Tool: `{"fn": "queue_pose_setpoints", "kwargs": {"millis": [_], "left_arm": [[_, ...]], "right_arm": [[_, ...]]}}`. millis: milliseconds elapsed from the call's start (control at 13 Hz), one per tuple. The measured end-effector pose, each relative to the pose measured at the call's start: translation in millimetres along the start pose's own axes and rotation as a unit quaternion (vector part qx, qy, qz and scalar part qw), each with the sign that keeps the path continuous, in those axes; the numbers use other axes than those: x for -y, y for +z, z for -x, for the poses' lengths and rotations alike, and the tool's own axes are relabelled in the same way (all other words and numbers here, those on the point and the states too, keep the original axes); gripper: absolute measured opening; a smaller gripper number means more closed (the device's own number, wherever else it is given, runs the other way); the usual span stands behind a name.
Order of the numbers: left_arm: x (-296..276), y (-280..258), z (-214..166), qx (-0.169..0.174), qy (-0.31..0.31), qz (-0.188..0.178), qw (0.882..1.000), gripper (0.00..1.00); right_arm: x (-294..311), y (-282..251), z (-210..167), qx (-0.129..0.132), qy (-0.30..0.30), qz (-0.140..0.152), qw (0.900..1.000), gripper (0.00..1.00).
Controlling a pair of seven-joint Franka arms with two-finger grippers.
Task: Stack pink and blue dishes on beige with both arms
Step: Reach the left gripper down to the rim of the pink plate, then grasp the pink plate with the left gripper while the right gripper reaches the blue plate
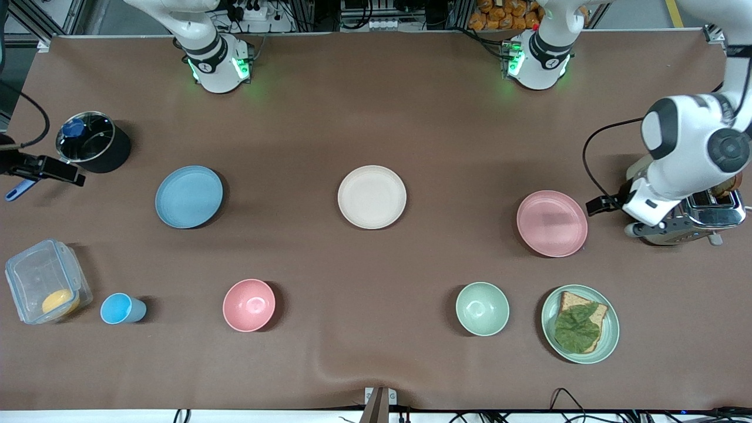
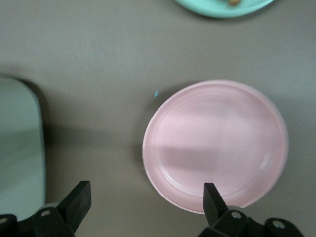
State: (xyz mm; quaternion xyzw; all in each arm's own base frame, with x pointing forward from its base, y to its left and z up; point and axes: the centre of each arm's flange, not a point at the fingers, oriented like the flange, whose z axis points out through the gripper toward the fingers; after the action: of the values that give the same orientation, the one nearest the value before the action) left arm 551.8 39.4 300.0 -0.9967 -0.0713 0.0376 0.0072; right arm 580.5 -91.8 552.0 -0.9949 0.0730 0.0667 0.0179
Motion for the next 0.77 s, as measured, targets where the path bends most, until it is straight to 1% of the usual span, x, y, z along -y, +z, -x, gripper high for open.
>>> {"fn": "queue_pose_setpoints", "kwargs": {"millis": [308,462,538,615,769], "left_arm": [[12.9,67.8,-4.7,0.019,-0.012,0.005,1.000,1.00],[15.9,94.4,-5.0,0.028,-0.015,0.006,0.999,0.86],[16.2,104.8,-5.0,0.030,-0.016,0.007,0.999,0.85],[16.0,111.1,-5.0,0.032,-0.016,0.007,0.999,0.74],[15.7,113.8,-5.3,0.032,-0.015,0.008,0.999,0.50]], "right_arm": [[-22.1,49.2,-20.9,0.037,-0.005,-0.003,0.999,1.00],[-22.4,72.9,-30.0,0.037,-0.013,-0.002,0.999,1.00],[-22.0,85.7,-32.3,0.036,-0.016,-0.002,0.999,1.00],[-22.2,98.1,-33.7,0.033,-0.019,-0.002,0.999,1.00],[-23.8,126.2,-34.4,0.027,-0.044,-0.002,0.999,1.00]]}}
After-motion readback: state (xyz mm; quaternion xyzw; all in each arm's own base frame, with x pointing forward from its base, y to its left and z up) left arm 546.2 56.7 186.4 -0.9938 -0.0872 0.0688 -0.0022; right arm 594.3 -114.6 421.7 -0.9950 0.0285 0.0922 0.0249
